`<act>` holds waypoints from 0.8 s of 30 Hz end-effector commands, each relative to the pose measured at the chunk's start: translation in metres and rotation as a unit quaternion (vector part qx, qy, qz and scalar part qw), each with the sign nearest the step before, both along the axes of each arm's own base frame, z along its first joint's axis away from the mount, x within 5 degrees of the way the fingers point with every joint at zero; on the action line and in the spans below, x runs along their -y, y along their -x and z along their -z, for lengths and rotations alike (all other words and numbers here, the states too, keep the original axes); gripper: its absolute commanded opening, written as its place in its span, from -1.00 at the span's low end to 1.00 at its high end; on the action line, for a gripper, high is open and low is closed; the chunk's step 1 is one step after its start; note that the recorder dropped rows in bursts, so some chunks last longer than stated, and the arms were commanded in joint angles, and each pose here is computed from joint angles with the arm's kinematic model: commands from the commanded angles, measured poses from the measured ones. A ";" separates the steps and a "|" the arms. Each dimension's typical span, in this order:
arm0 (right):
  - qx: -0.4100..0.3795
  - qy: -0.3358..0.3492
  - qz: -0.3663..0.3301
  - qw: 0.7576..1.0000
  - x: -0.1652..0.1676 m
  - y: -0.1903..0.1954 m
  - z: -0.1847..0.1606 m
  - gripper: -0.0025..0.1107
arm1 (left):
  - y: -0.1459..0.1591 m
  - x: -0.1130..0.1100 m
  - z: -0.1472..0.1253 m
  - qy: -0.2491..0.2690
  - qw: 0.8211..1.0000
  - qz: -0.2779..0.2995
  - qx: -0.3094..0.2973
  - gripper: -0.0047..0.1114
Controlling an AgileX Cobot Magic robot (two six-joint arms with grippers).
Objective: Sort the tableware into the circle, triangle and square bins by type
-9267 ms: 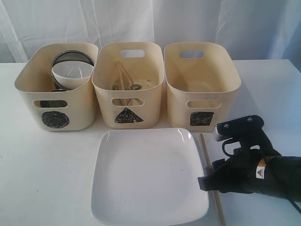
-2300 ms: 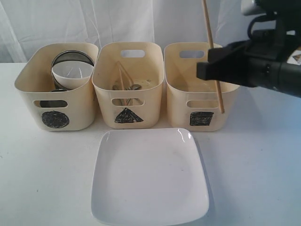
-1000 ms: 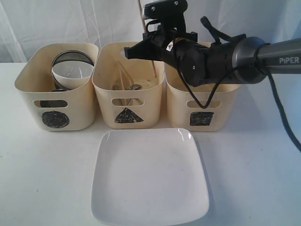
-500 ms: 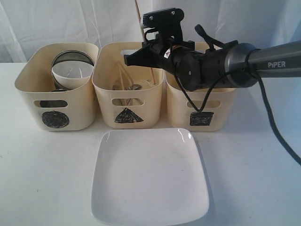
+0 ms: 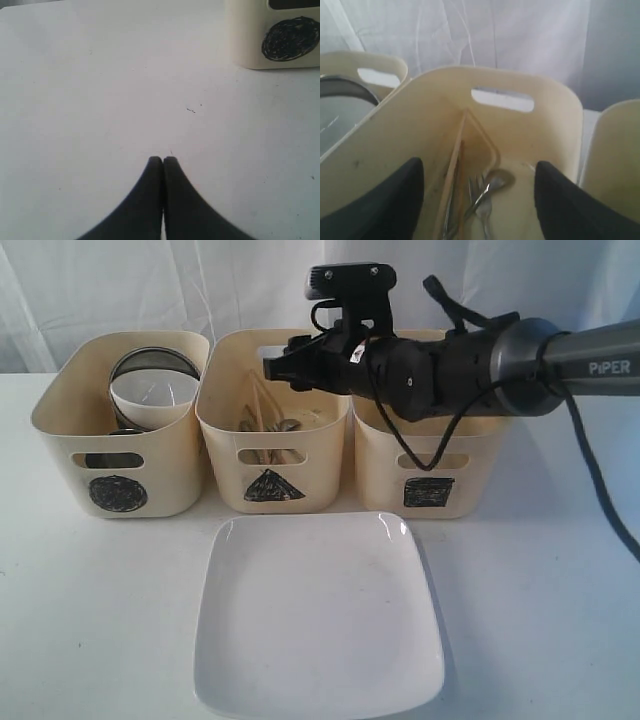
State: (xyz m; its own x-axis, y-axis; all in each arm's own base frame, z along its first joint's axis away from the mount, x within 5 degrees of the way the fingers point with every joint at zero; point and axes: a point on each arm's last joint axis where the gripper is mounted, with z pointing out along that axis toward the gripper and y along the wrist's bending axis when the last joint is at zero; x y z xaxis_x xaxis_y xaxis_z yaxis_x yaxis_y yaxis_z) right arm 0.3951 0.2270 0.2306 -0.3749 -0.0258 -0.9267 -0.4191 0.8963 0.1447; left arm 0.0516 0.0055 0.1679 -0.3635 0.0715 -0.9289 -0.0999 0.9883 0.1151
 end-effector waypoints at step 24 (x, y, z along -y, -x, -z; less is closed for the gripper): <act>-0.118 0.021 0.036 0.992 0.152 0.167 -0.144 0.07 | 0.000 0.001 0.001 0.006 1.000 0.003 0.002 -0.92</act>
State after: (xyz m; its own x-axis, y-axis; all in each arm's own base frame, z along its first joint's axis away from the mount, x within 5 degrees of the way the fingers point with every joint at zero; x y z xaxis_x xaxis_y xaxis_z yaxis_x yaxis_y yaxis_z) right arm 0.2492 0.0799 0.3776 -0.5921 -0.0669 -0.8031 -0.3131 0.9373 0.1528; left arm 0.0516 0.0055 0.1679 -0.3635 0.0715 -0.9289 -0.0999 0.9883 0.1151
